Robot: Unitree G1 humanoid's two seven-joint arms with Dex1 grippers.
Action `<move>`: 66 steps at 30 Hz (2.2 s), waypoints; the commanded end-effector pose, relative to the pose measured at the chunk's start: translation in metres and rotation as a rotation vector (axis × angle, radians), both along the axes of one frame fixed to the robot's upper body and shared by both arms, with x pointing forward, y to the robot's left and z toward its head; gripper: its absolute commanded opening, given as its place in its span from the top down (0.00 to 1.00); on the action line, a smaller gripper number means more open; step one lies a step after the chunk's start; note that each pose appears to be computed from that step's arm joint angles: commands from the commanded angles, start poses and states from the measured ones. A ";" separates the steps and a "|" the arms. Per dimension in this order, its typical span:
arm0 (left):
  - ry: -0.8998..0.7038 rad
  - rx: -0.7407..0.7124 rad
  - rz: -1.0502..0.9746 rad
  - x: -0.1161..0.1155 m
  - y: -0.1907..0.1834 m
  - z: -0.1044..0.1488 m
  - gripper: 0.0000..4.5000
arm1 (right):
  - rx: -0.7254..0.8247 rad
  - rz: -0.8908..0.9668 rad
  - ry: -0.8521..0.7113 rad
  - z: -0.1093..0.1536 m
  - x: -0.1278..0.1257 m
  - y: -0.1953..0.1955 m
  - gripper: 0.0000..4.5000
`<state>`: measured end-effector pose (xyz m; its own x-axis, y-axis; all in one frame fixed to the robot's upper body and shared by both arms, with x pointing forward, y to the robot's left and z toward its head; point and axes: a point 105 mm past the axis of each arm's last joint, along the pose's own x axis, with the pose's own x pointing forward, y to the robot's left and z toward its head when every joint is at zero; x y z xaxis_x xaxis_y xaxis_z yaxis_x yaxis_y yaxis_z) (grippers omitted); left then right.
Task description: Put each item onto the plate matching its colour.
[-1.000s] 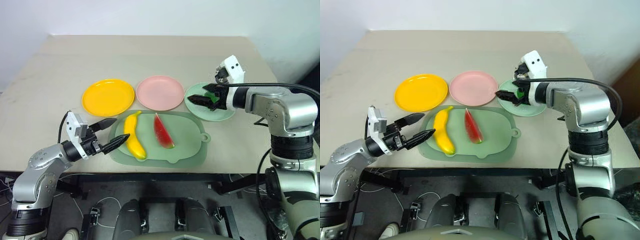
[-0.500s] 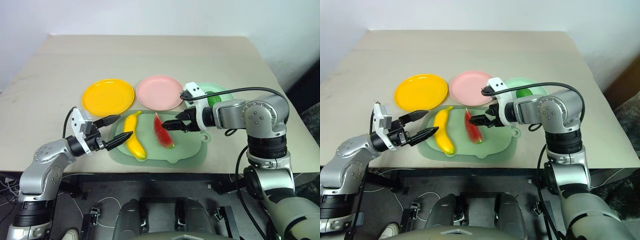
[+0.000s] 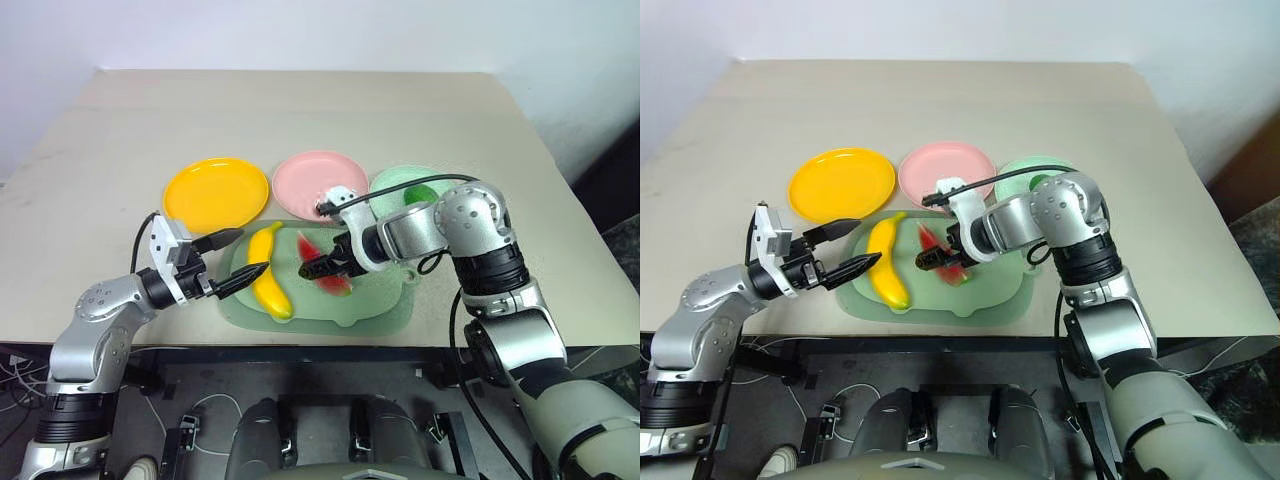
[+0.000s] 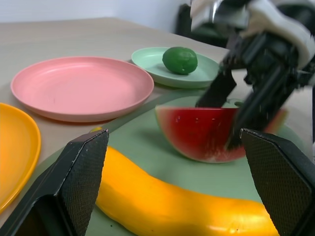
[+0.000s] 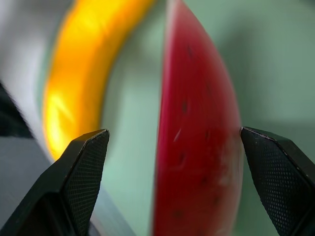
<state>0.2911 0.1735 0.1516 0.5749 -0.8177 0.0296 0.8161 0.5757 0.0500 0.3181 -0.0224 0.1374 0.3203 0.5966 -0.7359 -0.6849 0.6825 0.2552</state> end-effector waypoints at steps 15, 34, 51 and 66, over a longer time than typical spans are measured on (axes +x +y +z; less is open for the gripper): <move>-0.049 0.025 0.011 -0.003 0.000 0.007 0.00 | -0.163 0.071 -0.143 -0.006 -0.003 -0.001 0.26; -0.045 0.039 0.044 -0.010 0.009 0.006 0.00 | 0.180 0.039 -0.349 0.108 0.038 0.010 0.47; -0.056 0.047 0.095 -0.019 0.011 0.007 0.00 | 0.001 -0.023 -0.575 0.071 0.128 0.039 0.47; -0.056 0.056 0.124 -0.024 0.014 0.006 0.00 | -0.006 -0.042 -0.639 0.079 0.135 0.034 0.01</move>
